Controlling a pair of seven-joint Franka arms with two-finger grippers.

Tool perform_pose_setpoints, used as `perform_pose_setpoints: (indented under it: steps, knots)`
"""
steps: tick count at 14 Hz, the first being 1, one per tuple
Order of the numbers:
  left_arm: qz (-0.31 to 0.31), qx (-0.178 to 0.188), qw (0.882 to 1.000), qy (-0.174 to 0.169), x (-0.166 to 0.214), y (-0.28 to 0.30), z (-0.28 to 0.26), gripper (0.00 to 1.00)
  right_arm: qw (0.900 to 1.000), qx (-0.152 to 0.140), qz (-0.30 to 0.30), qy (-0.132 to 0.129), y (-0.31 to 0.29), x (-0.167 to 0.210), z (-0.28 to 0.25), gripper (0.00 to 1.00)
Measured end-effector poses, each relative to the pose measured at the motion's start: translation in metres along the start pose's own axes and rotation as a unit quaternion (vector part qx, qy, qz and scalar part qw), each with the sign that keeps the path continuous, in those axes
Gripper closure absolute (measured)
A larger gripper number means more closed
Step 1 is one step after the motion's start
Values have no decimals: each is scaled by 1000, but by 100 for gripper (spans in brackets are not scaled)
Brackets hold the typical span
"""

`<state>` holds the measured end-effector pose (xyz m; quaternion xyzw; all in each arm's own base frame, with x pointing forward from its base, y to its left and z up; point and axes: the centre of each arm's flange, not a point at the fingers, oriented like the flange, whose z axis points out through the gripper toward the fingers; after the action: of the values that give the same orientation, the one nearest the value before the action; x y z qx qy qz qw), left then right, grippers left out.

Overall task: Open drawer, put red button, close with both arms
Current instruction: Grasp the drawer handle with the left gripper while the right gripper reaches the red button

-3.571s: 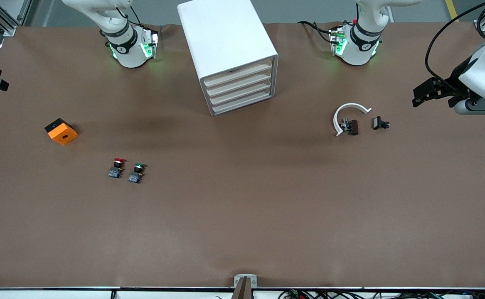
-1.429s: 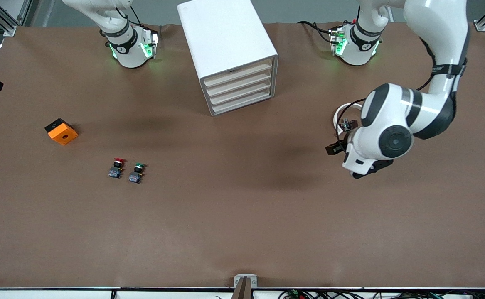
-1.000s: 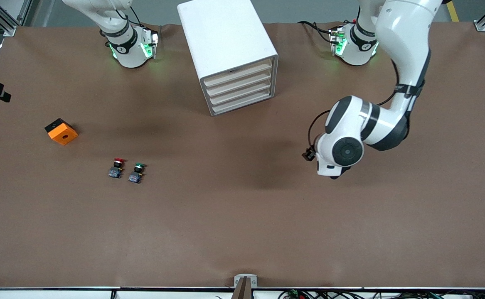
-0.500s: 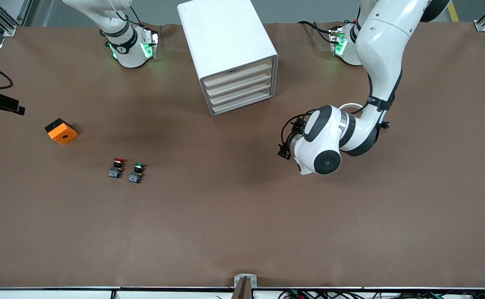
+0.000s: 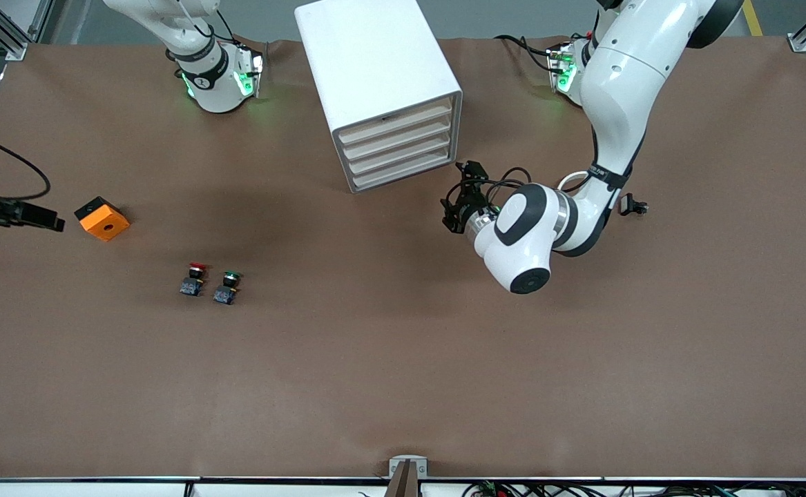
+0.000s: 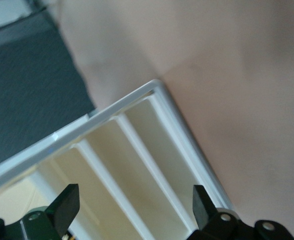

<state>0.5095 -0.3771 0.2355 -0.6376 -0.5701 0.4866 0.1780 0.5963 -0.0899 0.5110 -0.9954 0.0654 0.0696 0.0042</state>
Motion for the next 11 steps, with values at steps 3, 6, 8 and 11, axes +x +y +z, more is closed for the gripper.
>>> perform_pose_setpoints:
  steps: [3, 6, 8, 11]
  knots:
    - [-64, 31, 997, -7, 4, 15, 24, 0, 1000, -2, 1, 14, -15, 12, 37, 0]
    - [-105, 58, 993, 7, 1, 26, 58, 0, 1000, -3, 12, 29, -24, 15, 67, 0]
    - [-120, 87, 989, 17, -9, 24, 85, 0, 999, -3, 25, 41, -33, 16, 90, 0]
    - [-121, 140, 982, 40, -20, 9, 111, 0, 997, -2, 33, 65, -59, 17, 128, 0]
